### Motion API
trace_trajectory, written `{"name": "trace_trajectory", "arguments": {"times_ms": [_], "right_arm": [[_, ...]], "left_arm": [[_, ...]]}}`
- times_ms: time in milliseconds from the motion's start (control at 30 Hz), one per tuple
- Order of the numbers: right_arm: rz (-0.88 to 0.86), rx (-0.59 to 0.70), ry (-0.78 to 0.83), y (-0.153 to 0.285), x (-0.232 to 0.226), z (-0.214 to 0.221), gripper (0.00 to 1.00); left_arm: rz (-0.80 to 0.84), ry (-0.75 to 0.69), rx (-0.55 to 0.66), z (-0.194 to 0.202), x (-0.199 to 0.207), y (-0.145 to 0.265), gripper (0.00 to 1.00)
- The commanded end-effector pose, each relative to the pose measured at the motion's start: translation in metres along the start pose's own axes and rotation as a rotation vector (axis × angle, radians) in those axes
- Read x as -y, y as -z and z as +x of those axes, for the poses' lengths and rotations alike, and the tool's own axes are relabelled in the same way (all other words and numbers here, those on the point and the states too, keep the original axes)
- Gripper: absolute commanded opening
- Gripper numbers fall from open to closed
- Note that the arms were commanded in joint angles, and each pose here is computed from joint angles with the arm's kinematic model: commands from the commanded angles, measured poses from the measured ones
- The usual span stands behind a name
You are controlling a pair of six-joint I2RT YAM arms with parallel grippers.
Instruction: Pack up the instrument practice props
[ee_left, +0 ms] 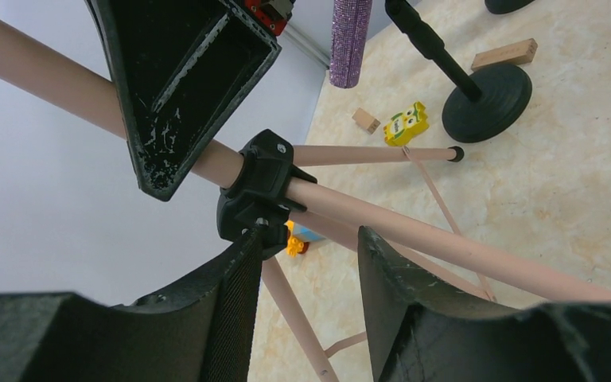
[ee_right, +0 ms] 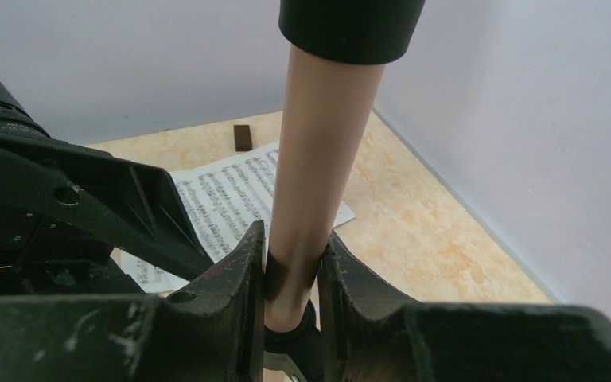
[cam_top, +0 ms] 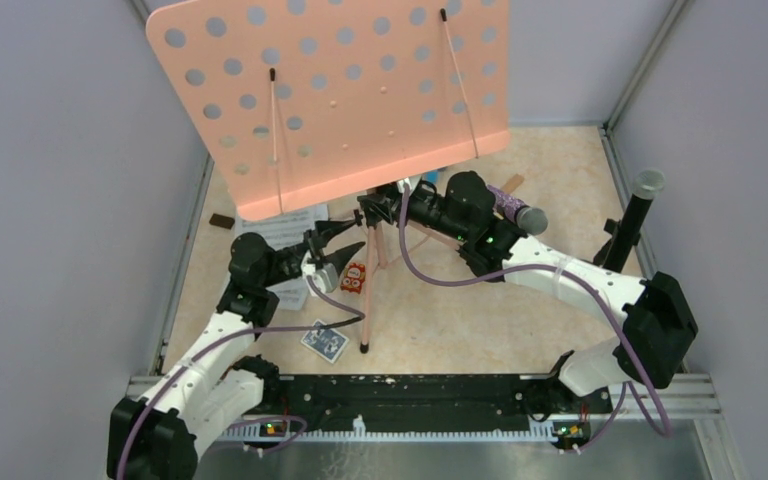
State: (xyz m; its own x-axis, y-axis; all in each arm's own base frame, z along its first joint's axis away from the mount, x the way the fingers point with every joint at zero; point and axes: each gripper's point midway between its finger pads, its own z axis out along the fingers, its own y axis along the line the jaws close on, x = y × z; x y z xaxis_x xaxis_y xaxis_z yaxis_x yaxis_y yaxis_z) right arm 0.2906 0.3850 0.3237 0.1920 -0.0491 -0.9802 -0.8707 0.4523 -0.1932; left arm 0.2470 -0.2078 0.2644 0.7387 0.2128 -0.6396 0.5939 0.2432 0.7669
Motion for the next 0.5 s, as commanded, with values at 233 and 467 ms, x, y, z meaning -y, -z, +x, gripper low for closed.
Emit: {"name": "trace_trajectory", "arguments": {"times_ms": [233,467], "right_arm": [[-0.057,-0.319,0.035,0.017,-0.014,0.095,0.0],[-0.054,-0.319,0.037,0.018,-0.014,0.093,0.0]], "left_arm": [[-0.019,-0.03,0.045,-0.011,-0.024,-0.014,0.37],[-0.017,0.032,0.03,-0.007,-0.024,-0.016,0.09]]}}
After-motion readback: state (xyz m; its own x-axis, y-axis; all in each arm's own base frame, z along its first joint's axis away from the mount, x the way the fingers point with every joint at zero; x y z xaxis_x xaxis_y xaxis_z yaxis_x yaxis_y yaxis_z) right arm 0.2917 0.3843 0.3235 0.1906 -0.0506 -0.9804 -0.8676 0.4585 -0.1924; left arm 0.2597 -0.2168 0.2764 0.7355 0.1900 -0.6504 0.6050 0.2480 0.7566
